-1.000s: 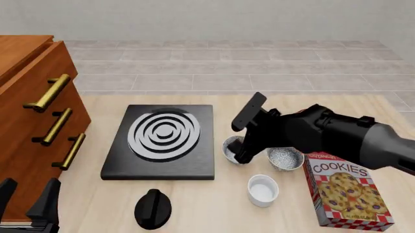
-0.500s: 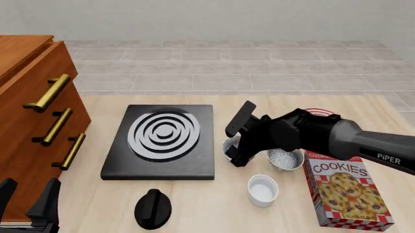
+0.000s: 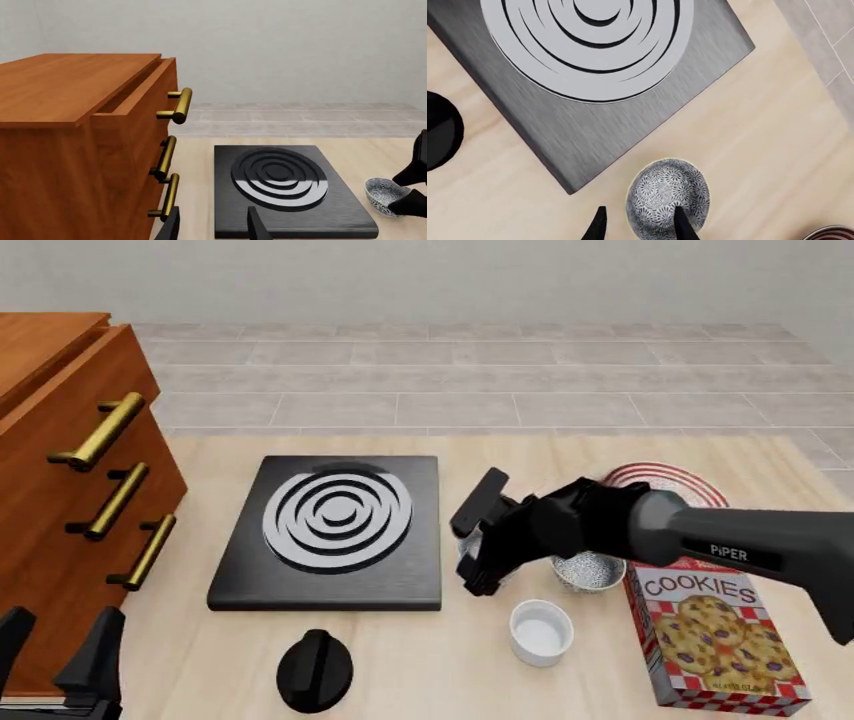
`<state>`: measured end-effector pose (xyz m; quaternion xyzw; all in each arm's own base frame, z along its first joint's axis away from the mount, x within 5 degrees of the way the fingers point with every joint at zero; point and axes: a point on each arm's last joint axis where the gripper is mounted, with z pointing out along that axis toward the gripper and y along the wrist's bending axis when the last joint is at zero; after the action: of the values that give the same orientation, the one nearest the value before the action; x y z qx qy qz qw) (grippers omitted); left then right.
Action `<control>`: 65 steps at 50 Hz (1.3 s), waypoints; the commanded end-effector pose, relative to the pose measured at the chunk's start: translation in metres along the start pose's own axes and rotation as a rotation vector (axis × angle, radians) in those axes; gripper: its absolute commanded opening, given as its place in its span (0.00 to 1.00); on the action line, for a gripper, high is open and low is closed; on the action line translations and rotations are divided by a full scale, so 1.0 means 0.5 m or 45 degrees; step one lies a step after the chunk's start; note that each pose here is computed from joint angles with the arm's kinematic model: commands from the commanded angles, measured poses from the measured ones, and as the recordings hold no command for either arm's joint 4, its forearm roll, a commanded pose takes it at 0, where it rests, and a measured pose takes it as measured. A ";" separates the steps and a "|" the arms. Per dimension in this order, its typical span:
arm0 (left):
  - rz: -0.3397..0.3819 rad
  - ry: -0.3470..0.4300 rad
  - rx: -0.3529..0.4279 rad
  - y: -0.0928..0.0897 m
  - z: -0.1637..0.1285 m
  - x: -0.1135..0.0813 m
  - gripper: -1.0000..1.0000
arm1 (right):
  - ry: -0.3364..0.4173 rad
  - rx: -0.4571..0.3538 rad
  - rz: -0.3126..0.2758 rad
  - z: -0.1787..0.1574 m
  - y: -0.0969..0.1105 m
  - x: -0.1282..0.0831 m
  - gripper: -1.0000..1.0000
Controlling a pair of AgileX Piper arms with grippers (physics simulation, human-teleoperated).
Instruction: Pick the akita bowl from table center and place it on the plate.
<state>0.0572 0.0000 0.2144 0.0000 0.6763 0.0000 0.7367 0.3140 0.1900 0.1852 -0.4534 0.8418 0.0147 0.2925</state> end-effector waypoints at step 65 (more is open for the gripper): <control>0.000 0.000 0.000 0.000 0.000 0.000 1.00 | 0.163 -0.075 -0.014 0.110 0.022 0.058 1.00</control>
<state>0.0571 0.0000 0.2144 0.0000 0.6761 0.0000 0.7368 0.3157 0.1908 0.1341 -0.4649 0.8543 0.0137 0.2319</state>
